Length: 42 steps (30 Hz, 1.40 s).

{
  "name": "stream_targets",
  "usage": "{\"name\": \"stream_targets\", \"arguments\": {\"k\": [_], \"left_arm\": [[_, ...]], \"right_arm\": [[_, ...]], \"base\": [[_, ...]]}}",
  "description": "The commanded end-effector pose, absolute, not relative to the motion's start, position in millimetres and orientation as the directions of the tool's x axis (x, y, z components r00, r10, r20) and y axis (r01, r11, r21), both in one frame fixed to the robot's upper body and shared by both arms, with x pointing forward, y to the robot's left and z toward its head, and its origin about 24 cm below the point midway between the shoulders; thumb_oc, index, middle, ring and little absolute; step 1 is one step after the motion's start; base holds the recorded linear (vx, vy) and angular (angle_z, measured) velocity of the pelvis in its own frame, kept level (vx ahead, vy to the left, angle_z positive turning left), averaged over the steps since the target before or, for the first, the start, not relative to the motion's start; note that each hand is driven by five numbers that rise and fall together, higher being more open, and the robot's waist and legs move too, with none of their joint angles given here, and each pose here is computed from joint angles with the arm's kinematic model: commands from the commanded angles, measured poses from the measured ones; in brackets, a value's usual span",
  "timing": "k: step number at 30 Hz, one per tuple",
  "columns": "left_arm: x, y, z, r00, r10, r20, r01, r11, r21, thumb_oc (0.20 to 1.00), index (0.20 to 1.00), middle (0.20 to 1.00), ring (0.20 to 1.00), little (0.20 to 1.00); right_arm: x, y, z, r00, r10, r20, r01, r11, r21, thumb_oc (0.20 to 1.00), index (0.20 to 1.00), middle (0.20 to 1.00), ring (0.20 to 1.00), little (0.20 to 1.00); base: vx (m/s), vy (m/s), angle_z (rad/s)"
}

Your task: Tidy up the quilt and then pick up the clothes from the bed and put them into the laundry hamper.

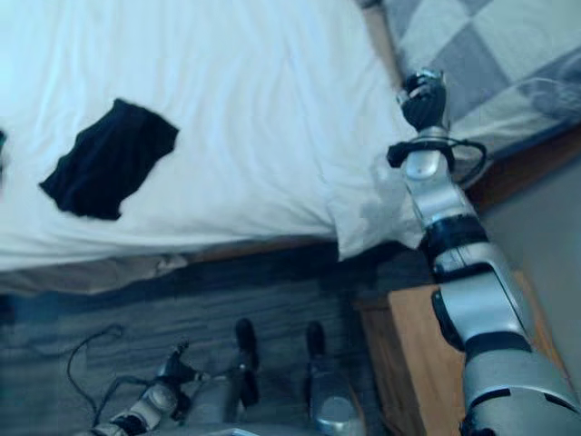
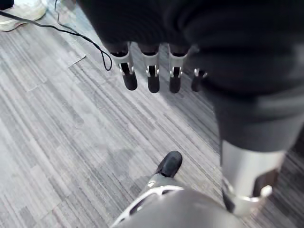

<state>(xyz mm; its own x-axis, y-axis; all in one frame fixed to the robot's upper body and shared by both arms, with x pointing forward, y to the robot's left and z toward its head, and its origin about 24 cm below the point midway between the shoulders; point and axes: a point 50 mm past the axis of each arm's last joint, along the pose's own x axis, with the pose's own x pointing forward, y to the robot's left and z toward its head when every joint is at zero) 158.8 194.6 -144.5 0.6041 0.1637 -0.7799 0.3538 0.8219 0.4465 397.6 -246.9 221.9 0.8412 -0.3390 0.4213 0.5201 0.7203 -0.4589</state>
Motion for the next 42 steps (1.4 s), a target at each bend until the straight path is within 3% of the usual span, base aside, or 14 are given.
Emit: {"name": "stream_targets", "arguments": {"k": [1, 3, 4, 7, 14, 15, 16, 18, 22, 23, 28, 32, 34, 42], "left_arm": [[178.6, 208.8, -134.3, 0.643, 0.217, -0.735, 0.294, 0.816, 0.498, 1.0, 1.0, 1.0, 1.0, 1.0], [183.1, 206.6, -132.6, 0.651, 0.21, -0.73, 0.297, 0.814, 0.499, 1.0, 1.0, 1.0, 1.0, 1.0], [182.0, 201.4, -134.2, 0.65, 0.198, -0.734, 0.321, 0.804, 0.501, 1.0, 1.0, 1.0, 1.0, 1.0], [181.0, 200.8, -134.9, 0.644, 0.197, -0.739, 0.326, 0.803, 0.499, 1.0, 1.0, 1.0, 1.0, 1.0], [182.5, 218.2, -131.7, 0.634, 0.245, -0.734, 0.333, 0.77, 0.544, 1.0, 1.0, 1.0, 1.0, 1.0], [183.2, 221.6, -130.6, 0.637, 0.252, -0.729, 0.334, 0.762, 0.555, 1.0, 1.0, 1.0, 1.0, 1.0], [184.8, 224.6, -129.1, 0.639, 0.258, -0.724, 0.329, 0.759, 0.561, 1.0, 1.0, 1.0, 1.0, 1.0], [201.3, 233.0, -117.9, 0.675, 0.259, -0.691, 0.293, 0.765, 0.573, 1.0, 1.0, 1.0, 1.0, 1.0], [208.8, 238.7, -112.2, 0.684, 0.253, -0.684, 0.308, 0.75, 0.585, 1.0, 1.0, 1.0, 1.0, 1.0], [201.1, 242.2, -115.2, 0.672, 0.256, -0.695, 0.309, 0.756, 0.577, 1.0, 1.0, 1.0, 1.0, 1.0], [206.0, 225.1, -116.5, 0.687, 0.218, -0.693, 0.264, 0.814, 0.518, 1.0, 1.0, 1.0, 1.0, 1.0], [186.5, 219.2, -129.1, 0.63, 0.236, -0.74, 0.192, 0.876, 0.443, 1.0, 1.0, 1.0, 1.0, 1.0], [179.2, 225.4, -131.5, 0.61, 0.273, -0.743, 0.164, 0.874, 0.457, 1.0, 1.0, 1.0, 1.0, 1.0], [163.4, 240.8, -136.0, 0.547, 0.299, -0.782, 0.175, 0.873, 0.456, 1.0, 1.0, 1.0, 1.0, 1.0]], "right_arm": [[399.8, -261.0, 215.8, 0.85, -0.398, 0.344, 0.52, 0.736, -0.433, 0.2, 0.2, 0.2, 0.2, 0.2], [397.9, -267.3, 176.7, 0.877, -0.437, 0.199, 0.477, 0.745, -0.467, 0.2, 0.2, 0.2, 0.2, 0.2], [385.4, -267.4, 113.4, 0.888, -0.459, -0.005, 0.391, 0.762, -0.516, 0.2, 0.2, 0.2, 0.2, 0.2], [362.4, -272.3, 59.8, 0.862, -0.476, -0.172, 0.323, 0.779, -0.537, 0.2, 0.2, 0.2, 0.2, 0.2], [231.5, -276.6, -84.7, 0.645, -0.492, -0.585, 0.204, 0.849, -0.488, 0.2, 0.2, 0.2, 0.2, 0.2], [212.6, -273.9, -98.3, 0.608, -0.483, -0.63, 0.185, 0.858, -0.479, 0.379, 0.379, 0.379, 0.379, 0.379], [192.9, -269.7, -111.5, 0.568, -0.47, -0.676, 0.146, 0.866, -0.479, 1.0, 1.0, 1.0, 1.0, 1.0], [150.3, -254.6, -138.1, 0.466, -0.404, -0.787, -0.034, 0.881, -0.472, 1.0, 1.0, 1.0, 1.0, 1.0], [129.9, -242.4, -150.0, 0.409, -0.353, -0.841, -0.223, 0.856, -0.467, 1.0, 1.0, 1.0, 1.0, 1.0], [134.7, -232.6, -150.5, 0.445, -0.311, -0.84, -0.347, 0.804, -0.482, 1.0, 1.0, 1.0, 1.0, 1.0], [177.4, -235.0, -131.4, 0.577, -0.29, -0.764, -0.351, 0.756, -0.552, 1.0, 1.0, 1.0, 1.0, 1.0], [206.5, -237.7, -114.5, 0.649, -0.283, -0.706, -0.305, 0.754, -0.582, 1.0, 1.0, 1.0, 1.0, 1.0], [210.9, -226.3, -113.8, 0.676, -0.208, -0.707, -0.412, 0.688, -0.597, 1.0, 1.0, 1.0, 1.0, 1.0], [154.4, -234.3, -142.4, 0.488, -0.27, -0.83, -0.383, 0.788, -0.482, 1.0, 1.0, 1.0, 1.0, 1.0]], "base": [[-0.02, 0.025, 0.28], [-0.01, 0.045, 0.18], [-0.02, 0.061, 0.17], [-0.02, 0.07, 0.04], [-0.06, 0.122, 0.09], [-0.1, 0.139, -0.05], [-0.14, 0.118, -0.1], [-0.25, 0.089, -0.21], [-0.16, 0.052, -0.09], [-0.01, -0.02, -0.09], [-0.1, -0.002, 0.23], [-0.07, 0.283, 0.41], [0.01, 0.369, 0.35], [0.17, 0.527, 0.74]]}}
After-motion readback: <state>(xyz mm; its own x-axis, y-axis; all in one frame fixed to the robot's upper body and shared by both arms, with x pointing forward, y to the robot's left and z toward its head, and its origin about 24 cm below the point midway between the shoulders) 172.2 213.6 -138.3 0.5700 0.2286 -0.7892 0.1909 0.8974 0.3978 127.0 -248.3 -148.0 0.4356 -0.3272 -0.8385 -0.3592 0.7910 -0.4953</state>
